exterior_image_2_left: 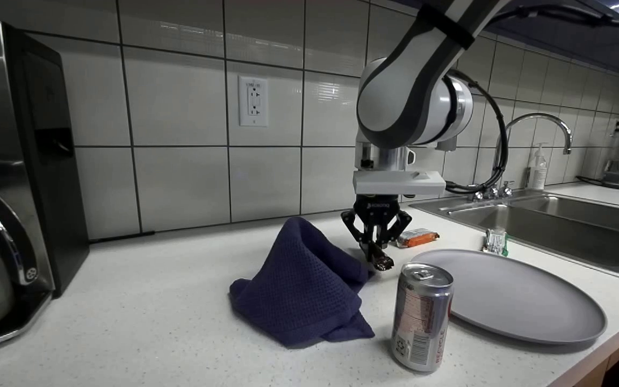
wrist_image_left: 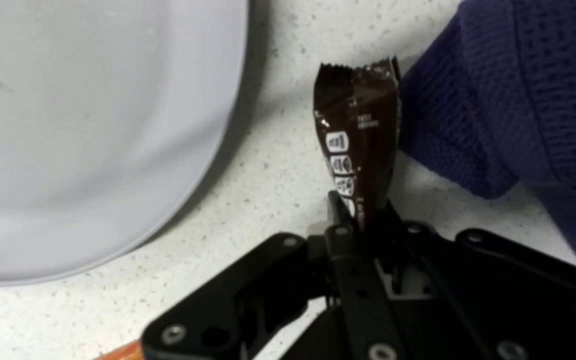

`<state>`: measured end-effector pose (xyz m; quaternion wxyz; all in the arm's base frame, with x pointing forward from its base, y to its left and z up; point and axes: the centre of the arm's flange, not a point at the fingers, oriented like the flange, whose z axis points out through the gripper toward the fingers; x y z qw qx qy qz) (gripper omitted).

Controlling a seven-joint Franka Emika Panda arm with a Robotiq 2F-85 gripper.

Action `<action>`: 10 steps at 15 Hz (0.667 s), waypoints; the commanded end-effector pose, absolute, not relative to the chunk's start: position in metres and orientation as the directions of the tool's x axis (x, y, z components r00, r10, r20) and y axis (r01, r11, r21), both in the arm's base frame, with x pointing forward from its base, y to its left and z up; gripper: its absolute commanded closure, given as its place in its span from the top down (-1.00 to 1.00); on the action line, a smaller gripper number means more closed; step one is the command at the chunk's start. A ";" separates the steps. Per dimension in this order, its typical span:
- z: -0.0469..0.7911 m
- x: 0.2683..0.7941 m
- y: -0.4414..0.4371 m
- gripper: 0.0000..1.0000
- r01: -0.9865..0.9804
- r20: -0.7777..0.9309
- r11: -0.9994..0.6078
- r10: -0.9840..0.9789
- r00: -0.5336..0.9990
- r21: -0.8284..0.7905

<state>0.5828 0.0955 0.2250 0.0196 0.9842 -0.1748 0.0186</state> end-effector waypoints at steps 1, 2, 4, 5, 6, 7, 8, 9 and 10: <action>0.255 0.581 0.090 -0.93 -0.323 0.074 -0.946 -0.321 0.944 0.020; 0.262 0.580 0.089 -0.93 -0.318 0.078 -0.948 -0.316 0.946 0.017; 0.273 0.578 0.089 -0.93 -0.311 0.088 -0.950 -0.309 0.947 0.014; 0.278 0.576 0.088 -0.93 -0.311 0.092 -0.950 -0.308 0.947 0.010; 0.283 0.573 0.087 -0.93 -0.312 0.097 -0.950 -0.310 0.946 0.005; 0.288 0.571 0.087 -0.93 -0.314 0.102 -0.949 -0.312 0.945 0.002; 0.293 0.566 0.087 -0.93 -0.316 0.106 -0.949 -0.315 0.943 -0.001; 0.296 0.563 0.086 -0.93 -0.320 0.109 -0.948 -0.318 0.942 -0.001; 0.299 0.558 0.085 -0.93 -0.323 0.109 -0.946 -0.321 0.941 -0.001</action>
